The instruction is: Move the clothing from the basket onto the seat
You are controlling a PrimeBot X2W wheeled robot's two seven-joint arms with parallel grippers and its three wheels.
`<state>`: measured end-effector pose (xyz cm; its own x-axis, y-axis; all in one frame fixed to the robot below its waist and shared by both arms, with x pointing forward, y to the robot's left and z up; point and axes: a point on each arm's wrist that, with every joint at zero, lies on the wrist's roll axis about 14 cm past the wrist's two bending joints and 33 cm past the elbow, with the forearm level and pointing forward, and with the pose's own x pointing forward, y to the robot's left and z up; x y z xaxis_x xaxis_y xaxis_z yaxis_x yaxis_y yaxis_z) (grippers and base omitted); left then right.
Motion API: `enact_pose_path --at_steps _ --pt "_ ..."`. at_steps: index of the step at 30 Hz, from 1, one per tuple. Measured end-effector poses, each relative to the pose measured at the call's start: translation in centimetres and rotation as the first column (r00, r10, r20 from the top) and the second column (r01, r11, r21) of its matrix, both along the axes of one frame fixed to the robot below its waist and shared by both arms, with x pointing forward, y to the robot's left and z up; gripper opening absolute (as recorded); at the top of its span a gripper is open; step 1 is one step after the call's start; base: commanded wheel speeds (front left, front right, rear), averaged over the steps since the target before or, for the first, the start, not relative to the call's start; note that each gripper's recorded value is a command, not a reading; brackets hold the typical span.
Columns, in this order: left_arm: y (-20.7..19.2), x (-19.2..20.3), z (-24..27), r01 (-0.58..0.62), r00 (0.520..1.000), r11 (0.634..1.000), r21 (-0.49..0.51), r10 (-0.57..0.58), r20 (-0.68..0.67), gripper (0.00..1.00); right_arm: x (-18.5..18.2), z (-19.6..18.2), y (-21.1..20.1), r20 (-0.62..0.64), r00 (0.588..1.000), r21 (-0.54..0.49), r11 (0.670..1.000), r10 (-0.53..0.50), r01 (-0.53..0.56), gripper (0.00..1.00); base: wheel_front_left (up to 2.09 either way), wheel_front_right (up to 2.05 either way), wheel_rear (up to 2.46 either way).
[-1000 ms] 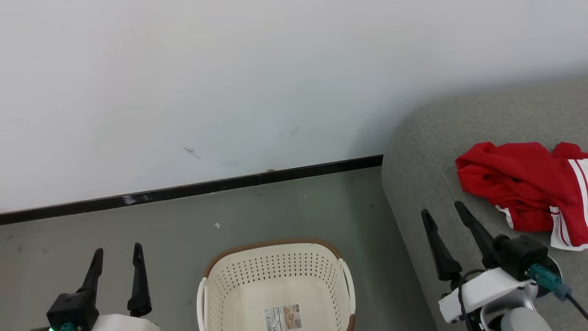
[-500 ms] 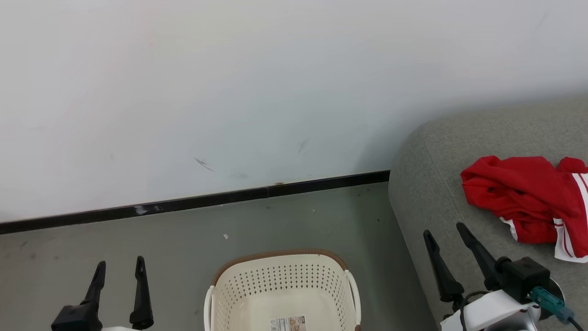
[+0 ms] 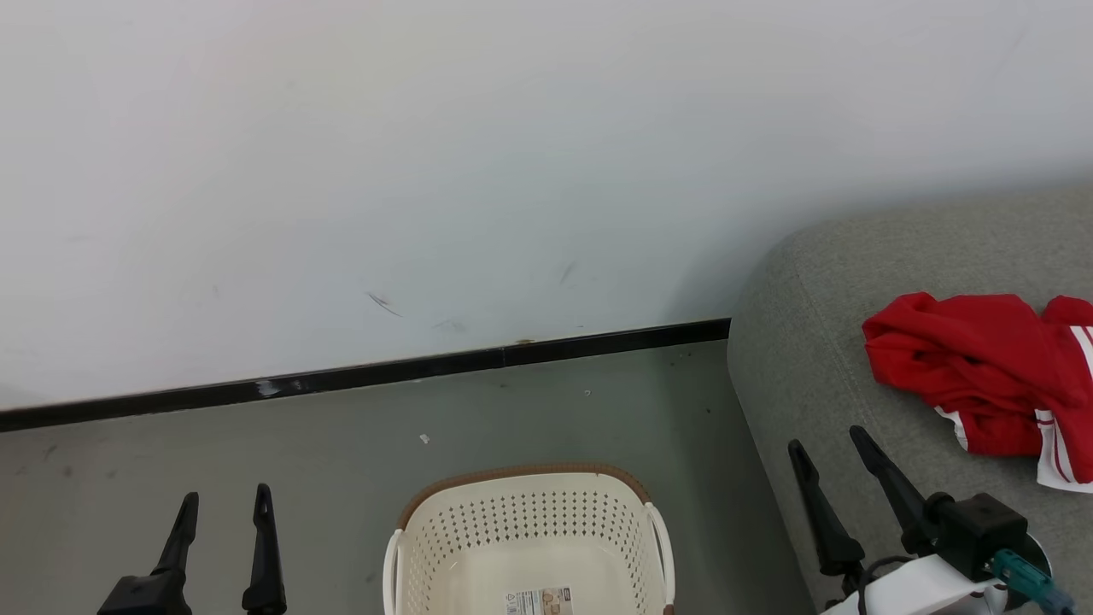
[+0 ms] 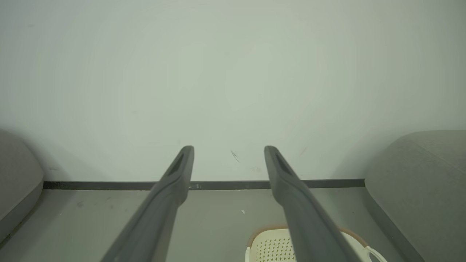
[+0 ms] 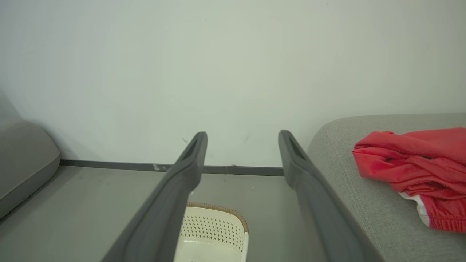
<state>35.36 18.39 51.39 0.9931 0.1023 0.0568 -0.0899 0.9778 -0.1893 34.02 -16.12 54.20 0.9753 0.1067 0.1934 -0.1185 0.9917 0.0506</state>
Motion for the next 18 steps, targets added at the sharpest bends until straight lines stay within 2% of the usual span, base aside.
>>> enact_pose_path --at_steps 9,10,14,18 --pt "0.3 -0.3 -0.4 -0.006 1.0 1.0 0.003 0.006 -0.01 1.0 -0.4 -0.3 -0.1 -0.011 1.0 0.018 1.0 -0.002 0.003 1.0 0.0 0.0 0.0" --pt "0.3 -0.3 -0.3 -0.006 1.0 1.0 0.003 0.006 -0.01 0.0 -0.4 -0.3 -0.1 -0.009 1.0 0.018 1.0 -0.002 0.002 0.0 0.0 0.0 0.0" --pt "-0.7 -0.9 -2.5 -0.002 0.997 1.0 -0.025 0.0 -0.078 0.0 -1.0 -2.8 0.1 -0.088 0.996 0.028 1.0 -0.002 0.005 0.0 0.0 0.0 0.0" --pt "-0.7 -1.2 -3.1 -0.007 0.995 0.999 -0.047 0.002 -0.101 0.0 -1.3 -3.2 0.3 -0.102 0.995 0.047 0.999 0.002 0.003 0.0 0.0 0.0 0.0"
